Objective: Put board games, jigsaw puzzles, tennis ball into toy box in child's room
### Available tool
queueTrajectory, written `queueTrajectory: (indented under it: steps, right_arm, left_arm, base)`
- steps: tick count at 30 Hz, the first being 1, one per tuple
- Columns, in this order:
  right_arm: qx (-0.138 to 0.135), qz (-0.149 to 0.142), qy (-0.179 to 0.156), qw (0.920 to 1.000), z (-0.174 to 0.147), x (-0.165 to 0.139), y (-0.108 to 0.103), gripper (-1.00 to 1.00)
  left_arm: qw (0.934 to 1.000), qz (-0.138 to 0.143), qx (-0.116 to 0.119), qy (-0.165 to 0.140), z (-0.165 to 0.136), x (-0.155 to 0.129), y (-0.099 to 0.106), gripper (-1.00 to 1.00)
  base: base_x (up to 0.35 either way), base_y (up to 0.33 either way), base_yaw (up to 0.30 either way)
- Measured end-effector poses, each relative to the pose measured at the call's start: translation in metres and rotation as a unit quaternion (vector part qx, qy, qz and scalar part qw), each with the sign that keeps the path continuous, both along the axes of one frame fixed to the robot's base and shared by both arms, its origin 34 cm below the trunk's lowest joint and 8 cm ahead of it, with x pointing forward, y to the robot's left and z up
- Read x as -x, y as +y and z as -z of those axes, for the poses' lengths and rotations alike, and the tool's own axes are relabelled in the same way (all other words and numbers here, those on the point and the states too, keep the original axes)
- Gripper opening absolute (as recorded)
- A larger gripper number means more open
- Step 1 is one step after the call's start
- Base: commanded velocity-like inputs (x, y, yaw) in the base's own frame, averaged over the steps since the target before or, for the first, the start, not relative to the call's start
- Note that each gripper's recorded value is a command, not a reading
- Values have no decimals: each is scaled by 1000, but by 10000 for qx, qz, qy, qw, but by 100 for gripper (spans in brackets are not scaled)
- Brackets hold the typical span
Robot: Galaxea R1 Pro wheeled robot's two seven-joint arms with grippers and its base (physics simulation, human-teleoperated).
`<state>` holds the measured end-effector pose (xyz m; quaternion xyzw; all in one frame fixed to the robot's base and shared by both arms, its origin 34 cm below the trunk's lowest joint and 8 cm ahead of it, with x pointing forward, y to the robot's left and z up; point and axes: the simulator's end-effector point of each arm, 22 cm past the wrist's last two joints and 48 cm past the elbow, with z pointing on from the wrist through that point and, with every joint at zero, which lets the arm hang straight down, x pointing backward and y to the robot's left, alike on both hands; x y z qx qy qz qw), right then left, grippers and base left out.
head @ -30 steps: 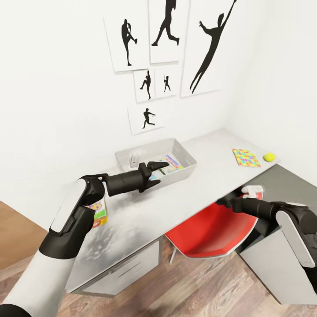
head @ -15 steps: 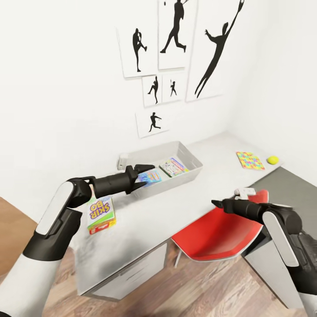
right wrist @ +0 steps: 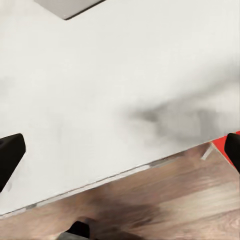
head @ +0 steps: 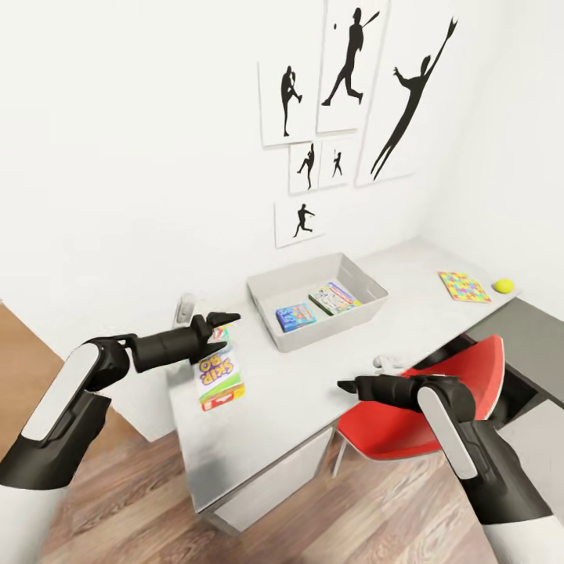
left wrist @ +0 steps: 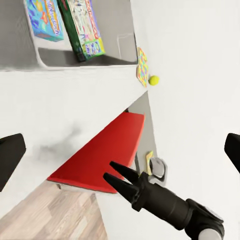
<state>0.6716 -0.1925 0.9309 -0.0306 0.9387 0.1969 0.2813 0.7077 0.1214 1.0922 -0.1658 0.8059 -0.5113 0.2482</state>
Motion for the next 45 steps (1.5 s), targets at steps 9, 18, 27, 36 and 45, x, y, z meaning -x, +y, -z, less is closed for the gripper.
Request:
queueTrajectory:
  steps: [9, 18, 27, 36, 45]
  right_arm:
    - [-138, 137, -9, 9998, 8, -14, 6, 100]
    - [-293, 263, -770, 9963, -11, -40, 10, 100]
    - [-195, 442, -403, 9980, 16, -45, -4, 100]
    - [-207, 510, -154, 9984, 32, -50, -10, 100]
    - [-146, 696, 172, 9973, 53, -60, -25, 100]
  left_arm:
    - [9913, -952, -22, 903, 82, 52, 89, 100]
    - [9649, -1444, -852, 2019, 196, 156, 131, 100]
    - [9048, -2896, -1084, 2928, 288, 207, 181, 100]
    - [8942, -3010, -1126, 3118, 304, 219, 187, 100]
    - [8927, -3019, -1134, 3148, 306, 221, 188, 100]
  base:
    - [-5, 271, 4]
    - [0, 30, 1]
    - [0, 1, 110]
    - [0, 0, 203]
    - [0, 0, 289]
